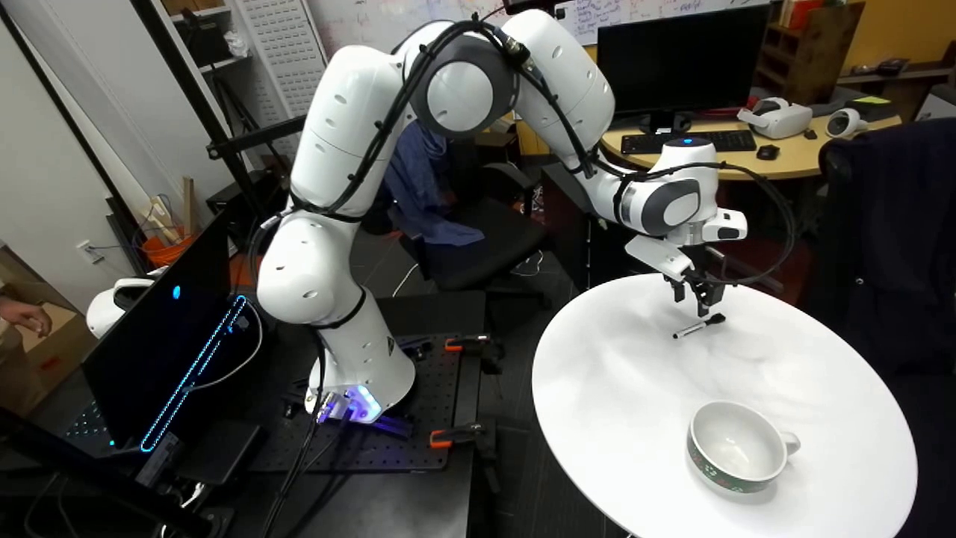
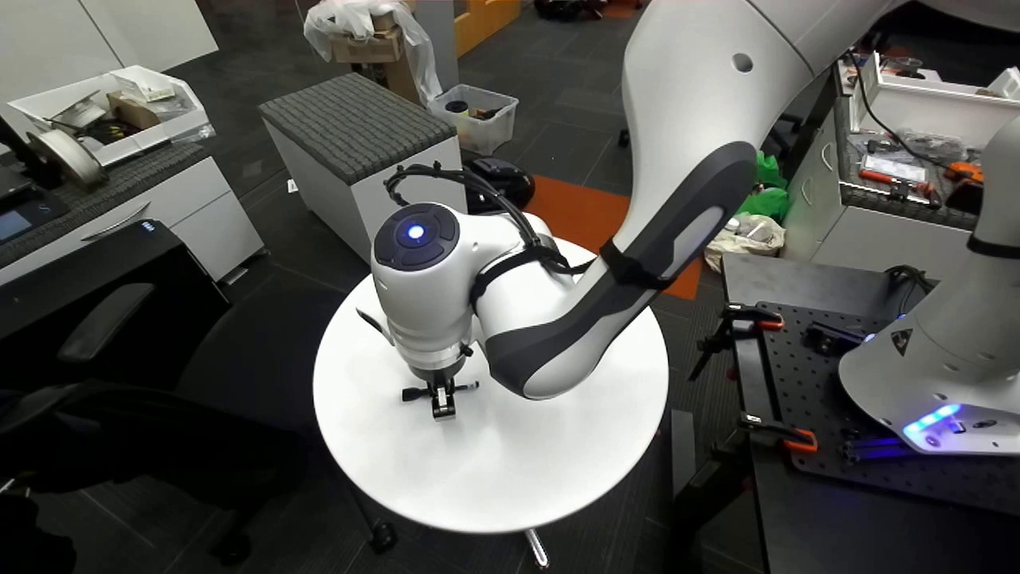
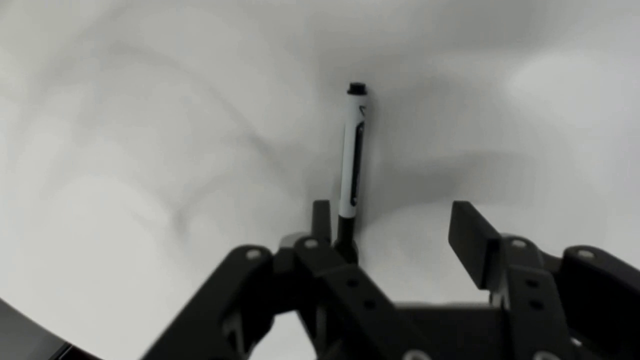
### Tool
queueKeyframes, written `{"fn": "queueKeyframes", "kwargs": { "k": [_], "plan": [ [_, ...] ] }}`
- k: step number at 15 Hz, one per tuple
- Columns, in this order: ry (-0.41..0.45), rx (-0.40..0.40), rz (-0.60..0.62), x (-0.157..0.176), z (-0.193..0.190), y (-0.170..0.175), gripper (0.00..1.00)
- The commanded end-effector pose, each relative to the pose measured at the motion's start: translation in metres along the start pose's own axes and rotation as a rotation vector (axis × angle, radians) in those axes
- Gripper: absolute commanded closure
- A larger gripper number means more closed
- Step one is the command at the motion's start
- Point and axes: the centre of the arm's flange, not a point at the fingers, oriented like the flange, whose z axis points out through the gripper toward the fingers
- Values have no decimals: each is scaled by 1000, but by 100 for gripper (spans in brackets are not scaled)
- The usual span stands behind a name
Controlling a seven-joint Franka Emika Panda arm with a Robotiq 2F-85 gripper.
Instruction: Take the marker from the mug and put it on the table
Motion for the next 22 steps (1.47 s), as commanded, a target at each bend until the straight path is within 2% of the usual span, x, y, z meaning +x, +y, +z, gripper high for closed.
{"fn": "queueKeyframes", "kwargs": {
  "k": [1, 2, 7, 15, 22],
  "plan": [
    [8, -16, 29, 0, -7, -8, 4],
    [6, -17, 30, -1, -10, -9, 1],
    [38, -43, 62, -7, -37, -11, 0],
    [101, -77, 303, -39, -90, 8, 0],
    [148, -122, 429, -69, -106, 26, 0]
  ]
}}
